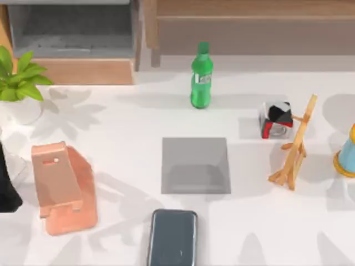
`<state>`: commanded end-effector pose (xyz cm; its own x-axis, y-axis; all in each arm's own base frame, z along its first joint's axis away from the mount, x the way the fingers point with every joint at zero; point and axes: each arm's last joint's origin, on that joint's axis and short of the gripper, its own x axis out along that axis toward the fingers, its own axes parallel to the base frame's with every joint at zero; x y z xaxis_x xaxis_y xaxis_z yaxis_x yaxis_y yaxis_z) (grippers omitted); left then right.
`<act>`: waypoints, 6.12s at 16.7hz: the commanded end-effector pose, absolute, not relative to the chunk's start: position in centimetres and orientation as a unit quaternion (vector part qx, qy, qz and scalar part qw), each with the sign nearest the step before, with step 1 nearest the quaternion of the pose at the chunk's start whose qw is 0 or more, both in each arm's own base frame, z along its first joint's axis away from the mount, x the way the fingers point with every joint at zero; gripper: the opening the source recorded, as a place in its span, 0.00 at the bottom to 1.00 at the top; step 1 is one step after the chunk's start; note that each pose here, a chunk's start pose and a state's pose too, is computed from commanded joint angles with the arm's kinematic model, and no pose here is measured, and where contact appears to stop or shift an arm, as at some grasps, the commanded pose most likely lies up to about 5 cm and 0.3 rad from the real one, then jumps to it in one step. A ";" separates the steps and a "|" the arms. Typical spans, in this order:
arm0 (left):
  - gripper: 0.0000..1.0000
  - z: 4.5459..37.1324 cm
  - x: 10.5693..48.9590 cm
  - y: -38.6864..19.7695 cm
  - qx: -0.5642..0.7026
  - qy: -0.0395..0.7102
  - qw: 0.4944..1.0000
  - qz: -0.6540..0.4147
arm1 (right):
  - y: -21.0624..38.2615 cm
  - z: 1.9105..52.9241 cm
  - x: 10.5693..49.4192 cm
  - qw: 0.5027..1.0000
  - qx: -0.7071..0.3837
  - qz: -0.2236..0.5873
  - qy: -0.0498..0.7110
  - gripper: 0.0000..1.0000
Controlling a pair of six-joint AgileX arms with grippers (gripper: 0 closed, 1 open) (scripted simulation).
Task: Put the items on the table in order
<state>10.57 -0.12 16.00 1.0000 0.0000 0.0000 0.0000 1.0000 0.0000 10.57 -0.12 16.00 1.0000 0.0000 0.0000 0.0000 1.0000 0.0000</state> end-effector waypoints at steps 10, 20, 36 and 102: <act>1.00 19.1 12.0 1.9 0.034 0.212 0.974 0.070 | -0.1 16.0 10.6 1.000 0.000 0.000 0.000 1.00; 1.00 19.5 18.1 9.0 -0.031 0.634 0.768 0.083 | -0.1 16.0 10.6 1.000 0.000 0.000 0.000 1.00; 1.00 15.9 21.0 11.0 -0.066 0.701 0.707 0.066 | -0.1 16.0 10.6 1.000 0.000 0.000 0.000 1.00; 0.00 32.0 26.2 7.6 -0.024 0.566 0.822 0.050 | -0.1 16.0 10.6 1.000 0.000 0.000 0.000 1.00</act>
